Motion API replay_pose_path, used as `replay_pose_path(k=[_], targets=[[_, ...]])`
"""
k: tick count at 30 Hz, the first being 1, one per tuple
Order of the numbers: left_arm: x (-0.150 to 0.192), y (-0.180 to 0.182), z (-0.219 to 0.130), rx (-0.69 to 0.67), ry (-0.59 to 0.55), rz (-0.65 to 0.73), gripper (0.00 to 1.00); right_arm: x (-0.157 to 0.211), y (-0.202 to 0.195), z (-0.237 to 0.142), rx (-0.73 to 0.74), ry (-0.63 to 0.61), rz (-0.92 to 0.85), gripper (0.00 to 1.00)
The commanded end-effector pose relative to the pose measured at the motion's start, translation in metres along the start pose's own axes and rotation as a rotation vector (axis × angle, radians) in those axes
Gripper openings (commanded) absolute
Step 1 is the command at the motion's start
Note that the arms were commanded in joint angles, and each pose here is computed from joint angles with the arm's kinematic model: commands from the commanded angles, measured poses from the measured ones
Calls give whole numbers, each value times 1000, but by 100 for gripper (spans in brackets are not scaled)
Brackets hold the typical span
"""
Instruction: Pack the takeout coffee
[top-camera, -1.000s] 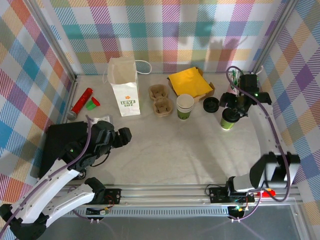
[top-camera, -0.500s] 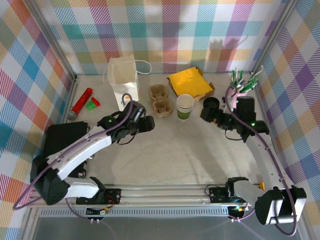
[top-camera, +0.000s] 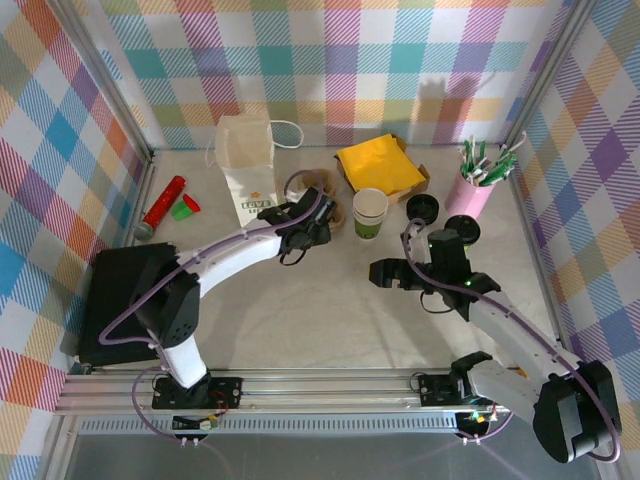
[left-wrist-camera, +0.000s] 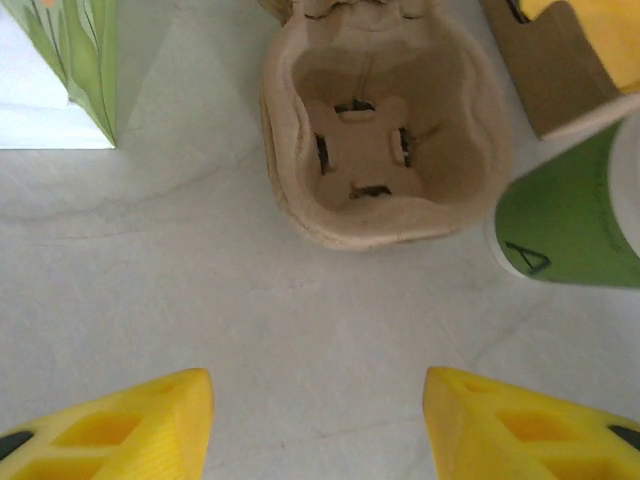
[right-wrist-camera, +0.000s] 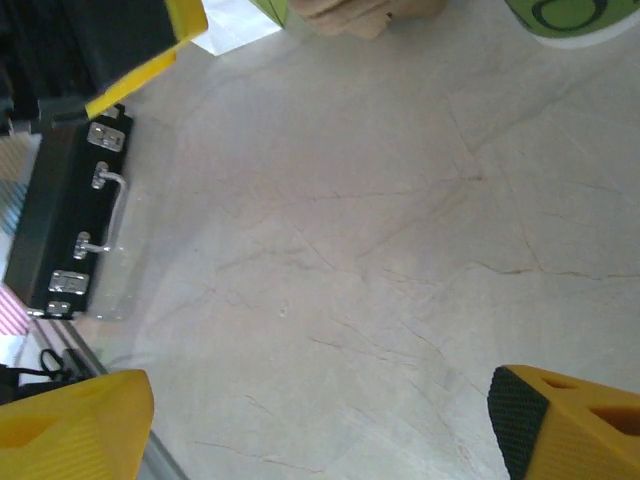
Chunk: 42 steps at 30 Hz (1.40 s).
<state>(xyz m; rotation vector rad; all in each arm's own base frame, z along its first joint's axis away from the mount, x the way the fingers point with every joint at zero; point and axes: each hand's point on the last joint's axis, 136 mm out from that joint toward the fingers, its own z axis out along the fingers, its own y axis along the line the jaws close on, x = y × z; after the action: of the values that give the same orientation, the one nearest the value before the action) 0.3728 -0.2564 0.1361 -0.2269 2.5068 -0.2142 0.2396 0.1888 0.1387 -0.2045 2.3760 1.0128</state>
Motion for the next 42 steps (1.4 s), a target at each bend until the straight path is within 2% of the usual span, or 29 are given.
replay_pose_path(k=[1,9,18,26,35,42], targets=[[-20,2,15,-32,-37,-59,55,-9,1,6,0,-67,-102,88],[-29,1,51,-90,-27,-79,49,2,-1,16,-8,-54,-133,87],[-35,8,72,-128,-34,-98,47,7,-7,22,29,-27,-143,87],[-38,12,83,-144,-28,-104,44,7,-8,23,42,-26,-148,87],[-38,10,87,-144,-21,-104,33,8,-9,26,44,-15,-148,87],[-39,9,88,-143,-20,-99,30,9,-9,28,47,-6,-147,87]])
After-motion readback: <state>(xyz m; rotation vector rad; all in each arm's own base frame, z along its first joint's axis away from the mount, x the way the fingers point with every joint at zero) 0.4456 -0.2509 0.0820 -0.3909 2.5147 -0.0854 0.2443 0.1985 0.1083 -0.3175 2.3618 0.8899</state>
